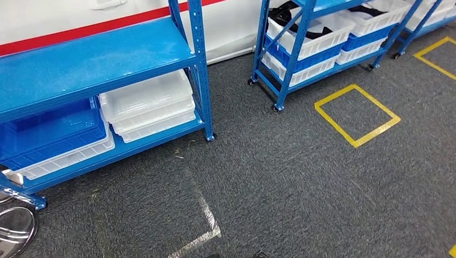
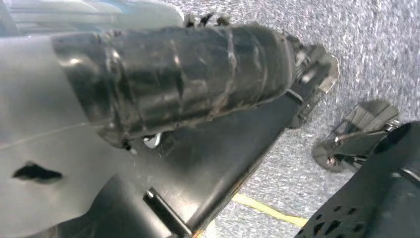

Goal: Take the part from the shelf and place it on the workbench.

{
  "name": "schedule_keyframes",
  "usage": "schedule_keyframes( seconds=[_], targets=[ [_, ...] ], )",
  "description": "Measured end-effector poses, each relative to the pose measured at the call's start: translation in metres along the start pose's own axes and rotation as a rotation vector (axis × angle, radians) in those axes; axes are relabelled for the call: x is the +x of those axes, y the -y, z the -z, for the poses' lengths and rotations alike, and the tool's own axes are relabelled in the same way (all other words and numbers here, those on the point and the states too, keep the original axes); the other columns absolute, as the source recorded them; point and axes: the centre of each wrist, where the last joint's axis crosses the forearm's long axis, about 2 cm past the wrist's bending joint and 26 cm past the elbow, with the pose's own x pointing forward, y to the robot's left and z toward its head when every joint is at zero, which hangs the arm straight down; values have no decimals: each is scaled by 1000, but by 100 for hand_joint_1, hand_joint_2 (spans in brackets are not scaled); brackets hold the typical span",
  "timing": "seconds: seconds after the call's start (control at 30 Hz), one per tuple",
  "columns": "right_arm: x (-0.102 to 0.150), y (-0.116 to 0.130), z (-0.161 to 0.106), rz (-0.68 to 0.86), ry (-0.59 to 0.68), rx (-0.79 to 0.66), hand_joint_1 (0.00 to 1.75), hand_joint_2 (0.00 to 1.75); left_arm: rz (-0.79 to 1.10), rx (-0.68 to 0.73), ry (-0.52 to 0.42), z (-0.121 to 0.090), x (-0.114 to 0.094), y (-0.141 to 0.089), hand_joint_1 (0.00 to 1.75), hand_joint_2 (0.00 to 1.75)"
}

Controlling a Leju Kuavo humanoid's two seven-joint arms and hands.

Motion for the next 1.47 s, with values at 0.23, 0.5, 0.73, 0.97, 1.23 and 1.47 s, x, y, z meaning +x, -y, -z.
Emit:
schedule_keyframes(
  seconds=[0.23,0.5,0.73,0.97,1.23,1.47],
  targets=[
    [-2,-2,0,-20,-11,3,0,0,2,-5,-11,0,1,-1,0,0],
    [1,0,0,-42,-31,1,0,0,6,-32,-39,1,2,-4,0,0],
    [2,1,0,-56,-41,6,0,0,12,-42,-52,1,5,-7,0,0],
    [8,4,0,-58,-47,6,0,0,19,-31,-49,1,4,-8,0,0],
    [3,1,0,82,-63,49,0,0,18,-20,-28,1,4,-8,0,175],
    [4,1,0,107,-55,35,0,58,16,-19,-24,1,1,-7,0,175]
  ],
)
